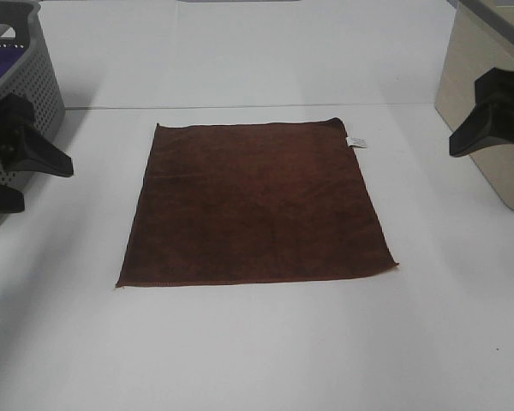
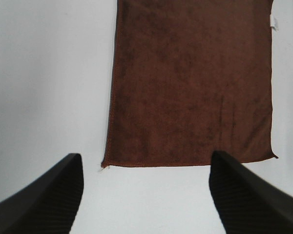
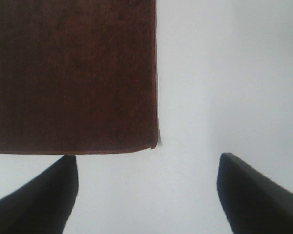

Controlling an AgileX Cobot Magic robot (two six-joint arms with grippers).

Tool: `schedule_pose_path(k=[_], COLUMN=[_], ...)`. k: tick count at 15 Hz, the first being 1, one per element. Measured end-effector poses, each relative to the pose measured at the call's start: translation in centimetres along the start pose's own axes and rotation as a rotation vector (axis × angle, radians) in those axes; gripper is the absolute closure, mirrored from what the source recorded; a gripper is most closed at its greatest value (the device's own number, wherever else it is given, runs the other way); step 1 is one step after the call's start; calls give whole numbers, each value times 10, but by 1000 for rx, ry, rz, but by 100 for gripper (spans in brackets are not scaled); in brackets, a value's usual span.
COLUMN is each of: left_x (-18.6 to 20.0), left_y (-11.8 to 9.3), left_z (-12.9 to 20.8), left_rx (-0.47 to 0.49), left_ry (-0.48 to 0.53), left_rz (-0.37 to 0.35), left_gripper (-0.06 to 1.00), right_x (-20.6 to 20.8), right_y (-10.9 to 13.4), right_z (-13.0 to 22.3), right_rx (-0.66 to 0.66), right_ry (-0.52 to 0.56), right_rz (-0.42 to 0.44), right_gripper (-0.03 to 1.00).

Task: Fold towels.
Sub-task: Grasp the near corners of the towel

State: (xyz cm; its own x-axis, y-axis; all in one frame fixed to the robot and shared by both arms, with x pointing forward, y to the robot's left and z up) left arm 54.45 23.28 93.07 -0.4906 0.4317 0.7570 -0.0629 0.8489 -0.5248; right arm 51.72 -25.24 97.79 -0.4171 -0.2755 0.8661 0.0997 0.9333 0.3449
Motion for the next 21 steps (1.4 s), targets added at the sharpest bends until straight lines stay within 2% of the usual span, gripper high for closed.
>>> schedule_pose_path(k=[4, 6, 8, 10, 12, 14, 21], left_x=[-55, -78, -92, -108, -116, -119, -124], left_y=[13, 11, 12, 22, 28, 28, 27], left_z=[-6, -5, -3, 6, 15, 20, 24], left_rx=[104, 100, 97, 113, 105, 83, 39], left_ry=[89, 140, 177, 227, 270, 295, 293], left_rz=[49, 121, 162, 165, 177, 200, 174], left_gripper=[27, 27, 27, 27, 27, 27, 27], right_x=[-59, -80, -101, -113, -128, -132, -157], right_y=[5, 14, 12, 3, -25, -40, -44], right_z=[10, 6, 0, -3, -5, -7, 8], right_rx=[-15, 0, -11, -33, -108, -142, -201], right_ry=[212, 289, 353, 400, 441, 433, 514], right_rz=[-114, -203, -237, -249, -267, -282, -314], right_gripper=[21, 21, 21, 21, 23, 26, 27])
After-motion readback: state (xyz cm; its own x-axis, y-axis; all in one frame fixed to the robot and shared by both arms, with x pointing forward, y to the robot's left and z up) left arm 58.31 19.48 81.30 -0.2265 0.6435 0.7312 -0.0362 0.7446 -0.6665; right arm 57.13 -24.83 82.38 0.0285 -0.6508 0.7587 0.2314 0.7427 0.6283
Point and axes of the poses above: a point on each arm's last joint axis where the gripper is mounted, x pointing back along that axis away from the gripper, y along the wrist's bending axis when the last joint is at zero, z = x × y, the point moved 6 cm from there along -x, pointing out along that axis toward the gripper, and after that the axes turned 7 degrees about -x, right-handed, at the moved point
